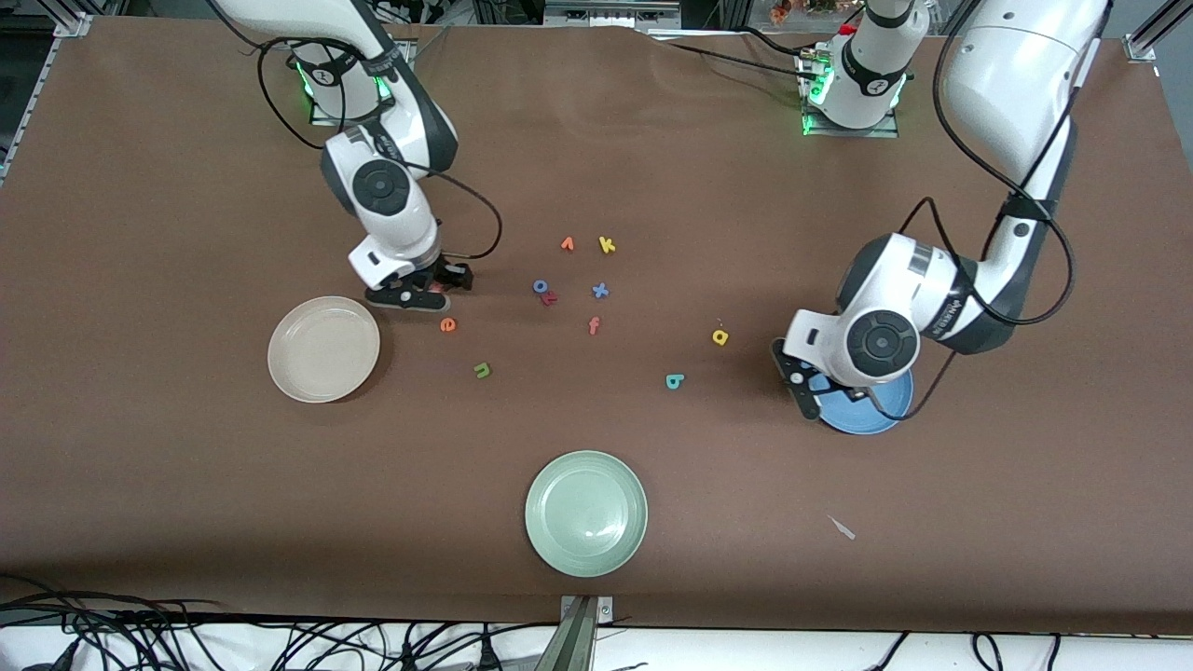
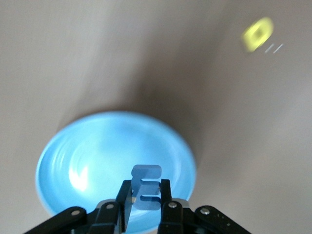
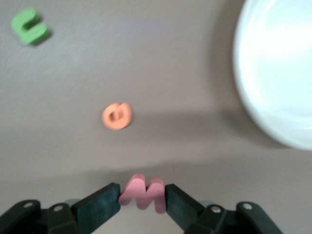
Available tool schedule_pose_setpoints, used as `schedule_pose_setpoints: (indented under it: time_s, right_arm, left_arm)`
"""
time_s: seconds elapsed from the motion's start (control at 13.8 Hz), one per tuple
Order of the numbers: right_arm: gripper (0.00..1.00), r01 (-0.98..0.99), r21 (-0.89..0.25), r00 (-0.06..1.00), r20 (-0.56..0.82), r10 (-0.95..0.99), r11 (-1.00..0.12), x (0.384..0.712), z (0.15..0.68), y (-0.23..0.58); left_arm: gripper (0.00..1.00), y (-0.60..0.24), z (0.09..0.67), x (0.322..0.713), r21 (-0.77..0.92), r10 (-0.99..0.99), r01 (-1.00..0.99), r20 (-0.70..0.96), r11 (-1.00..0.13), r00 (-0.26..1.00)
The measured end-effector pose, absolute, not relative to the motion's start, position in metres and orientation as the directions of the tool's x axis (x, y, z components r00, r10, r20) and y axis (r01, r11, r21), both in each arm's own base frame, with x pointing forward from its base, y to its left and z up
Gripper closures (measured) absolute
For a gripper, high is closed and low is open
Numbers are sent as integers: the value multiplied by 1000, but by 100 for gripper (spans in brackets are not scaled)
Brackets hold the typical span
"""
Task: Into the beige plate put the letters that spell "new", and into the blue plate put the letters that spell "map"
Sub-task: 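Drop the m on the white plate while the left gripper drops E on blue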
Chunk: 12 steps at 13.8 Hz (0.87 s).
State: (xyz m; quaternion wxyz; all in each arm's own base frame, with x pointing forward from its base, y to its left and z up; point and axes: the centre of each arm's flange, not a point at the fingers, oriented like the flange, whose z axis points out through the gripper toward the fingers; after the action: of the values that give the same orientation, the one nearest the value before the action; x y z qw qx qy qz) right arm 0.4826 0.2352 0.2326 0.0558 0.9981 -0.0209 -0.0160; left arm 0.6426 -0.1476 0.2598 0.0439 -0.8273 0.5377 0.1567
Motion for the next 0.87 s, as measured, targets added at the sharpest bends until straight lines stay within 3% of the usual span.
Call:
schedule_pose_setpoints:
  time_s: [0.29,0.36,0.73,0.87]
  right_arm:
    - [53,83,136,996,-44,78,-987,516,252,173]
    - [53,115,142,993,-49,109,-983,522,252,154]
    - [50,179,153,984,-40,175,-972,539,247,101]
    - [36,181,153,983,-37,177,-972,539,243,102]
  left_arm:
    - [73,-102,225,644,43,-879,-903,-254,-427,403]
    - [67,-100,217,640,44,-882,-905,-245,-424,402]
    - [19,-121,238,637,30,-886,-908,-233,-418,401]
    - [0,-149,256,628,21,-856,-878,-235,-478,461]
